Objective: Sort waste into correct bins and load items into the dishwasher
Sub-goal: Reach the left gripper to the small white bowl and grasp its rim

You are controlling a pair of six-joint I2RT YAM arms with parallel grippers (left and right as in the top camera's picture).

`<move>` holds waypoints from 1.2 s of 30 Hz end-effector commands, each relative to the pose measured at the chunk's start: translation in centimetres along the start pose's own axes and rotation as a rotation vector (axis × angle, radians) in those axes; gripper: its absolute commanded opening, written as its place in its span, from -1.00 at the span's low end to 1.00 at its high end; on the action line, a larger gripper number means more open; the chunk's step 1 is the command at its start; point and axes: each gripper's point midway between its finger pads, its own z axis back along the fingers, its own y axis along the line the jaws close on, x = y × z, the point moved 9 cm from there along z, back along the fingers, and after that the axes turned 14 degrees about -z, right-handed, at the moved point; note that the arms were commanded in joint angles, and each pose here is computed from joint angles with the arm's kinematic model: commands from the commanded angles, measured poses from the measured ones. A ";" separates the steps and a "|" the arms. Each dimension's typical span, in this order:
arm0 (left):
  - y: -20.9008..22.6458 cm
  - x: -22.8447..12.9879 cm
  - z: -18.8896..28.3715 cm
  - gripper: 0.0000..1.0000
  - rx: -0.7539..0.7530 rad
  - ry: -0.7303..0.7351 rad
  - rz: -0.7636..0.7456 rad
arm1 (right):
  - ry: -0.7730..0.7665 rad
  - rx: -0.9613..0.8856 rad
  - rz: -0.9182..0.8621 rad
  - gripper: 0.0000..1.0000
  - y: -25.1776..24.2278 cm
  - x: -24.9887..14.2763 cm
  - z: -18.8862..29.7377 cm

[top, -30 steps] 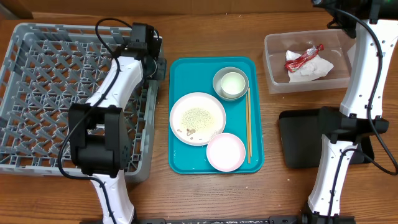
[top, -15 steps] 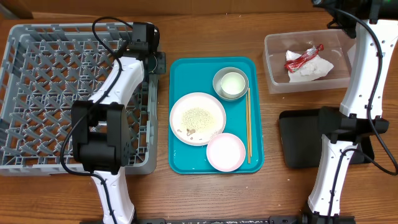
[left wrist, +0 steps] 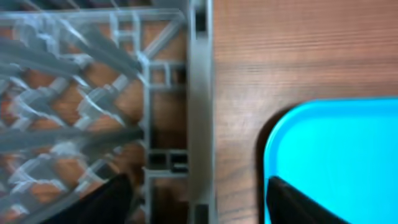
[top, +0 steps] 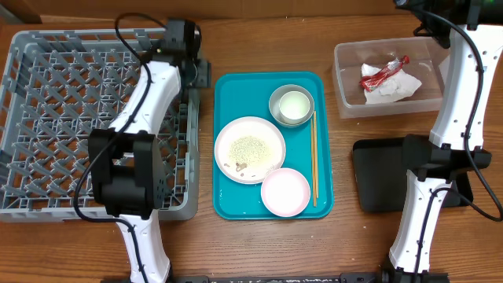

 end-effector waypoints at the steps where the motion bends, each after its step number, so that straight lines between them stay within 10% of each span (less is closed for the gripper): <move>1: 1.1 3.1 5.5 0.46 0.071 -0.110 0.011 | -0.026 0.028 -0.008 1.00 0.2 0.4 1.4; 8: 1.0 4.2 14.9 0.72 -0.037 -0.178 0.054 | -0.026 0.028 -0.008 1.00 0.2 0.4 1.4; 16: -7.7 3.4 17.7 0.60 -0.716 -0.242 -0.255 | -0.026 0.028 -0.008 1.00 0.2 0.4 1.4; 22: -14.4 2.2 13.1 0.15 -0.602 -0.069 -0.379 | -0.026 0.029 -0.008 1.00 0.2 0.4 1.4; 36: -25.3 -0.5 9.9 0.22 -0.368 -0.032 -0.774 | -0.026 0.029 -0.008 1.00 0.2 0.4 1.4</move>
